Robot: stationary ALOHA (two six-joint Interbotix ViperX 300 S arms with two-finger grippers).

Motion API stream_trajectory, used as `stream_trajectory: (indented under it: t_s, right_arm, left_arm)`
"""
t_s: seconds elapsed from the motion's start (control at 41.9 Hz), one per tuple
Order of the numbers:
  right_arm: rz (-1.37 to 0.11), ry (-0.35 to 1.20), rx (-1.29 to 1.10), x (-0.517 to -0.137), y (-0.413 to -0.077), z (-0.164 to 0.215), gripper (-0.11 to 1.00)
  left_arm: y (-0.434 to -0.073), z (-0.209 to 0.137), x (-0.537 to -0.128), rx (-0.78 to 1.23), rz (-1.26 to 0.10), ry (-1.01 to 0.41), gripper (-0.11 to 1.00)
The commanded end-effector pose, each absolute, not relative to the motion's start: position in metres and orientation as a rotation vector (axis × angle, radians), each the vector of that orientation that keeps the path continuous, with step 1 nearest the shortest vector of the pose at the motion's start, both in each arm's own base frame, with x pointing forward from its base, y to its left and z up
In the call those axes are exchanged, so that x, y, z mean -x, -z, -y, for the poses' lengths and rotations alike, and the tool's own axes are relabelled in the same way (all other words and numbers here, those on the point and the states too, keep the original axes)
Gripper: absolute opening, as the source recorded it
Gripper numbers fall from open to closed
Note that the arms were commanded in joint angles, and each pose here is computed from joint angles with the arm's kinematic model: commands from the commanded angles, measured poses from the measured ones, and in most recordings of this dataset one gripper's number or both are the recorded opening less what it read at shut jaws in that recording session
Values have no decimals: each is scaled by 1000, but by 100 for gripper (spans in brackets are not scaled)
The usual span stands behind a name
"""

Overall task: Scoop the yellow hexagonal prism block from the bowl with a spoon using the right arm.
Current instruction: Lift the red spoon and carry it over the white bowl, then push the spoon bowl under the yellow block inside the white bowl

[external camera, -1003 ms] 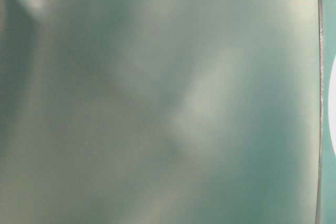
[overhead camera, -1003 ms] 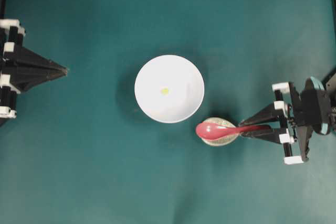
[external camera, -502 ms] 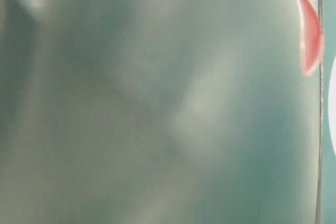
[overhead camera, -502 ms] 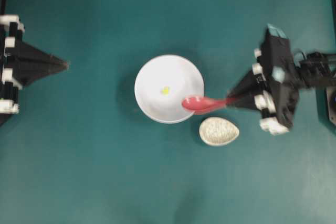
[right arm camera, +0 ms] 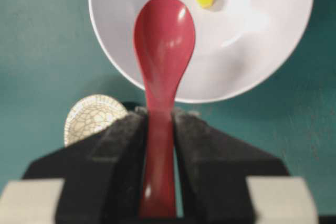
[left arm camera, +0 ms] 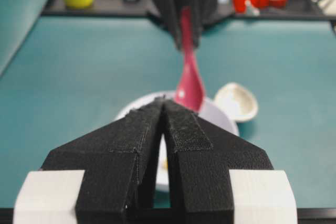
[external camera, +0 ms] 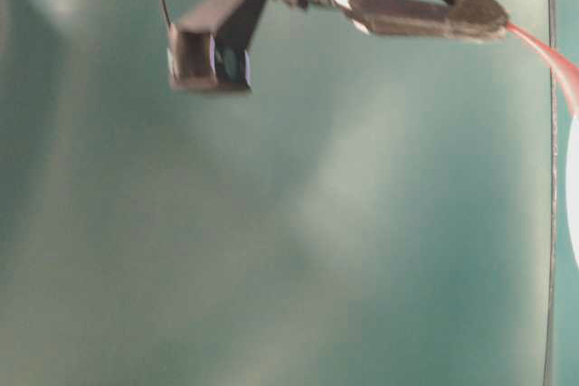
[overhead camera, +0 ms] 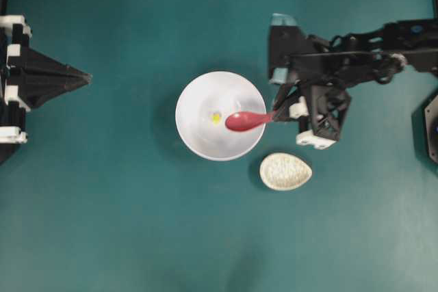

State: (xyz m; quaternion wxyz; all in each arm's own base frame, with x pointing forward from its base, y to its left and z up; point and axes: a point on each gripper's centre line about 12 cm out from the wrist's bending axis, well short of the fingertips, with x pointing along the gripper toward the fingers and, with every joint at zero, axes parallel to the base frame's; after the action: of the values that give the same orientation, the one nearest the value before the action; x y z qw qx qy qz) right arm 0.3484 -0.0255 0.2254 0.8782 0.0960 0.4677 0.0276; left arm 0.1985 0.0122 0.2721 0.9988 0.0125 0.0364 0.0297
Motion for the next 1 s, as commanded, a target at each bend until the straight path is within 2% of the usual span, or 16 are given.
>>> stream_trajectory:
  t_s: [0.0, 0.979]
  right_arm:
    - [-961, -54, -187, -360, -239, 29, 23]
    - [-1072, 6, -211, -381, -203, 38, 23]
  left_arm:
    - [-274, -13, -200, -28, -68, -62, 0]
    - [-275, -13, -200, -27, -65, -64, 0]
